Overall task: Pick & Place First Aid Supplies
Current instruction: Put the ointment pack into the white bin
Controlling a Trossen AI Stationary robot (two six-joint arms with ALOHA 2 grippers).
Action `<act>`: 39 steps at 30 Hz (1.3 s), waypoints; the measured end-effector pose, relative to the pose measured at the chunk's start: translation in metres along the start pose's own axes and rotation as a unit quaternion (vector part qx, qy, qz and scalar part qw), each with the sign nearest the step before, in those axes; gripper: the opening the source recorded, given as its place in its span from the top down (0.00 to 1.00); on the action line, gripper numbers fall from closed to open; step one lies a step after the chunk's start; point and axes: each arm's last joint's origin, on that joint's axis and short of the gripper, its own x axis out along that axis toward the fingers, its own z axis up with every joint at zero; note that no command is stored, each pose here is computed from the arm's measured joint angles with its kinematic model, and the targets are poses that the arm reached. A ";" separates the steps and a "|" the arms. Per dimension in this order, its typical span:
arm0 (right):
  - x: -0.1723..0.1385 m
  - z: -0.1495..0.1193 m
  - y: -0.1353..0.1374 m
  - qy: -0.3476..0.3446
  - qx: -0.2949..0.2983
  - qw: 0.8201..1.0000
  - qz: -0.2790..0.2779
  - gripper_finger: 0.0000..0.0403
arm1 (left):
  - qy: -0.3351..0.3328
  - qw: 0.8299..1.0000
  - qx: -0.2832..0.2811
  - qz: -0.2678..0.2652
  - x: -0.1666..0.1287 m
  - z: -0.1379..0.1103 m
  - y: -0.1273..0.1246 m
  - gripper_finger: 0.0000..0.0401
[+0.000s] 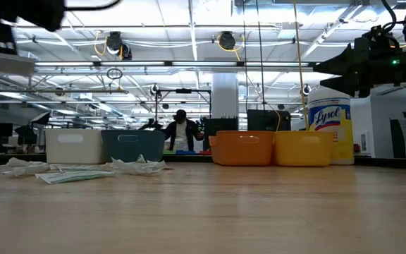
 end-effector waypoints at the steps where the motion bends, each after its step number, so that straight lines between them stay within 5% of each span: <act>1: 0.000 0.000 0.000 0.000 0.000 1.000 0.000 0.03 | -0.009 1.000 -0.011 0.000 -0.002 0.007 0.004 1.00; 9: 0.000 0.000 0.000 0.000 0.000 1.000 0.000 0.03 | -0.097 0.985 -0.137 0.029 -0.020 0.068 0.058 1.00; 17: 0.000 0.000 0.000 0.000 0.000 1.000 0.000 0.03 | -0.194 0.937 -0.276 0.094 -0.049 0.103 0.131 1.00; 28: 0.000 0.000 0.000 0.000 0.000 1.000 0.000 0.03 | -0.261 0.856 -0.425 0.134 -0.087 0.103 0.216 1.00; 39: 0.000 0.000 0.000 0.000 0.000 1.000 0.000 0.03 | -0.251 0.824 -0.484 0.153 -0.091 0.099 0.252 1.00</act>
